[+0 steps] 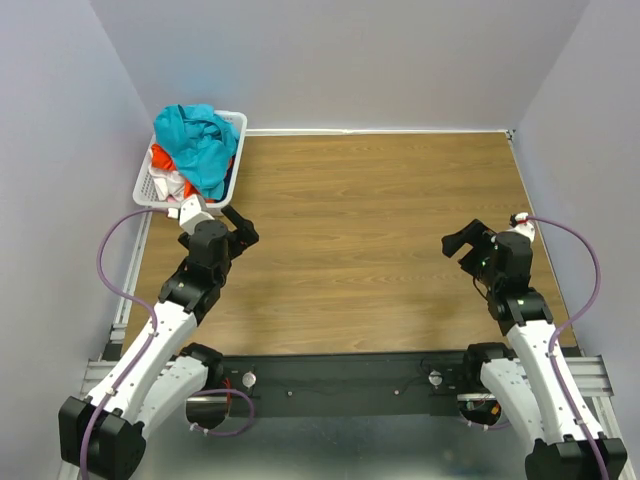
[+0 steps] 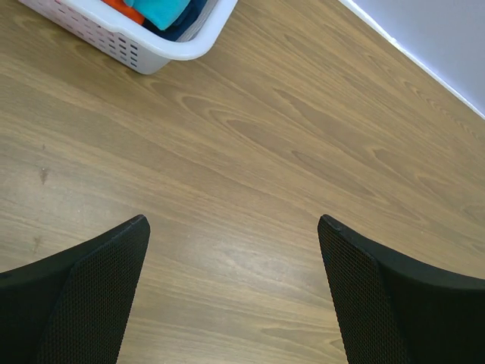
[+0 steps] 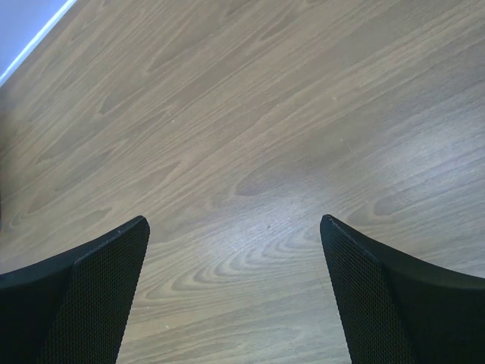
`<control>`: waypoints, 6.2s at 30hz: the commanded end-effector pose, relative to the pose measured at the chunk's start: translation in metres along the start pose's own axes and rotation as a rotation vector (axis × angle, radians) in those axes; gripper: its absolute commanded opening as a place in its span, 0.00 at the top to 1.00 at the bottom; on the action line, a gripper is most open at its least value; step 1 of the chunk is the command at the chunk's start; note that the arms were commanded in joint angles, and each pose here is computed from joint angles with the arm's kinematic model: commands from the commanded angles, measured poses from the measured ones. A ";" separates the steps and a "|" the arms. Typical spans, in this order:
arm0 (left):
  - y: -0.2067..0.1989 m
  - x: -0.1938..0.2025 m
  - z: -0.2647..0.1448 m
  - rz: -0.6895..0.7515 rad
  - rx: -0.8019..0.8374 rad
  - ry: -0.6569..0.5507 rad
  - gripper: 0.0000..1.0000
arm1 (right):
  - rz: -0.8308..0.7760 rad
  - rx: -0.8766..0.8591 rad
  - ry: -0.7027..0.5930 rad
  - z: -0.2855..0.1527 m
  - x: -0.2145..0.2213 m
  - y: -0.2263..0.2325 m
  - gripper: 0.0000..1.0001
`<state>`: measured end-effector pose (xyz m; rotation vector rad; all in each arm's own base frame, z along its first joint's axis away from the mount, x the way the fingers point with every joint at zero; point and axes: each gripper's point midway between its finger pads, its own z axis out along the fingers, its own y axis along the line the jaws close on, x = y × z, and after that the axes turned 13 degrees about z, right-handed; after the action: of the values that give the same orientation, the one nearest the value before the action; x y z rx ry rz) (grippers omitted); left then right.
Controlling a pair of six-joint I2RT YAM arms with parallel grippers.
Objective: Fold and stack the t-shirts
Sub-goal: Grab the tshirt from the pile, then move the tshirt to the center of the board, then flatten the tshirt out
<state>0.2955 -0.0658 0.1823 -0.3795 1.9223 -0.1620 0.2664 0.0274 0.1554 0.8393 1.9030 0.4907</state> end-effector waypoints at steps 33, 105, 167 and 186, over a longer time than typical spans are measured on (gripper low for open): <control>0.044 -0.179 0.139 -0.010 -0.299 -0.160 0.03 | -0.002 -0.026 -0.047 0.074 -0.051 0.059 0.00; -0.231 -0.371 -0.154 0.290 0.649 -0.806 1.00 | -0.048 -0.048 -0.116 0.044 -0.066 0.061 0.00; -0.055 0.152 0.088 0.185 0.095 0.460 1.00 | -0.236 0.265 0.271 0.180 0.118 0.072 0.26; -0.118 -0.093 0.040 0.100 0.175 -0.118 1.00 | -0.242 0.025 -0.153 0.102 -0.044 0.190 0.98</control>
<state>0.3771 -0.1632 0.1916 -0.1196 2.0066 -0.2811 0.4360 0.1453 0.1588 0.6427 2.0729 0.2414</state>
